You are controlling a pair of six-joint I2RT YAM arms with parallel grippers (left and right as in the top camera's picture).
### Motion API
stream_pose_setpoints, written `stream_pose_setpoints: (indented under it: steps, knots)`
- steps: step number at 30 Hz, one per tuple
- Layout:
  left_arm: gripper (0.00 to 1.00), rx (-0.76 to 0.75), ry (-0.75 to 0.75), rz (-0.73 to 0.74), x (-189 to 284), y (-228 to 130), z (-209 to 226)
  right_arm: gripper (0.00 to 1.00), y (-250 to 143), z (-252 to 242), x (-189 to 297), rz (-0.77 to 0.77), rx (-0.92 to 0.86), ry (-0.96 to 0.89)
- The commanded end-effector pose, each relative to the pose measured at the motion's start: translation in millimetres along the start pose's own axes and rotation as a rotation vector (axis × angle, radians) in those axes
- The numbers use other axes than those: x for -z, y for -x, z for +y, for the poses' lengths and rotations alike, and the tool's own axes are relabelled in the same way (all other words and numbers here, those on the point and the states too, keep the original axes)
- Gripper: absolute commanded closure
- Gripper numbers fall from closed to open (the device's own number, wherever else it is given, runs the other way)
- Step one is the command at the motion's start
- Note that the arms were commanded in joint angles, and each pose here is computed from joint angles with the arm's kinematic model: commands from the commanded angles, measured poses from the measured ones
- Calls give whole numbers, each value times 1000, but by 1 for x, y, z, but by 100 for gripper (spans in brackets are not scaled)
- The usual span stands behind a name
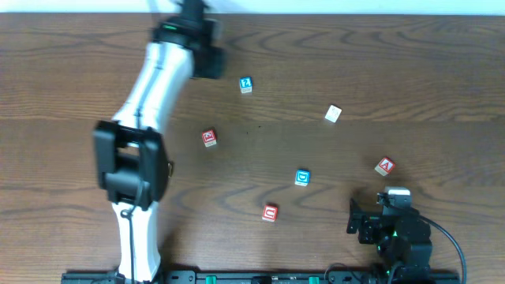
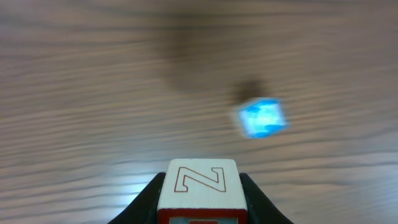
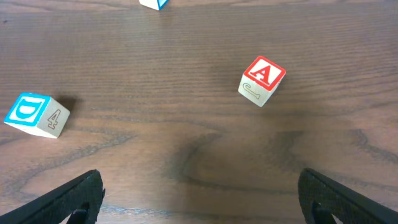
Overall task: Spell out Ai2
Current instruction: 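Carry the red I block right and set it down mid-table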
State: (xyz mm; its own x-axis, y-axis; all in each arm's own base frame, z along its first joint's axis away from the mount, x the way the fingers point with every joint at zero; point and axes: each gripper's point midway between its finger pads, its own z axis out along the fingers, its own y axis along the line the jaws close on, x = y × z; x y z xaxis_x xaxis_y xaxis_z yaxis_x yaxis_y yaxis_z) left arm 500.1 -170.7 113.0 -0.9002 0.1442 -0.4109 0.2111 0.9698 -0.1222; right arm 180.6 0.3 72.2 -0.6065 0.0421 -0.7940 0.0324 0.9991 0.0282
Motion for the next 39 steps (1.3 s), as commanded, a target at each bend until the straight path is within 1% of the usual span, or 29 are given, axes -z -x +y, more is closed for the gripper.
stream_pose_setpoints:
  steps: [1,3,5,10,17,22,27,35,39]
  knots:
    - [94,9,56,-4,-12,-10,-42,1,-4,-1,-2,10,8,-2]
    - [94,-18,28,-2,-19,-19,-81,1,-4,-1,-2,10,8,-2]
    - [94,-21,25,11,-25,-29,-98,1,-4,-1,-2,10,8,-2]
    - [94,1,89,64,-44,-56,-117,1,-4,-1,-2,10,8,-2]
    - [94,49,140,122,-66,-87,-110,1,-4,-1,-2,10,8,-2]
    - [94,35,116,123,-80,-92,-103,1,-4,-1,-2,10,8,-2]
    - [94,47,114,120,-81,-90,-99,1,-4,-1,-2,10,8,-2]
    - [94,76,160,212,-76,-113,-89,1,-4,-1,-2,10,8,-2]
    - [94,80,131,249,-75,-120,-94,1,-4,-1,-2,10,8,-2]
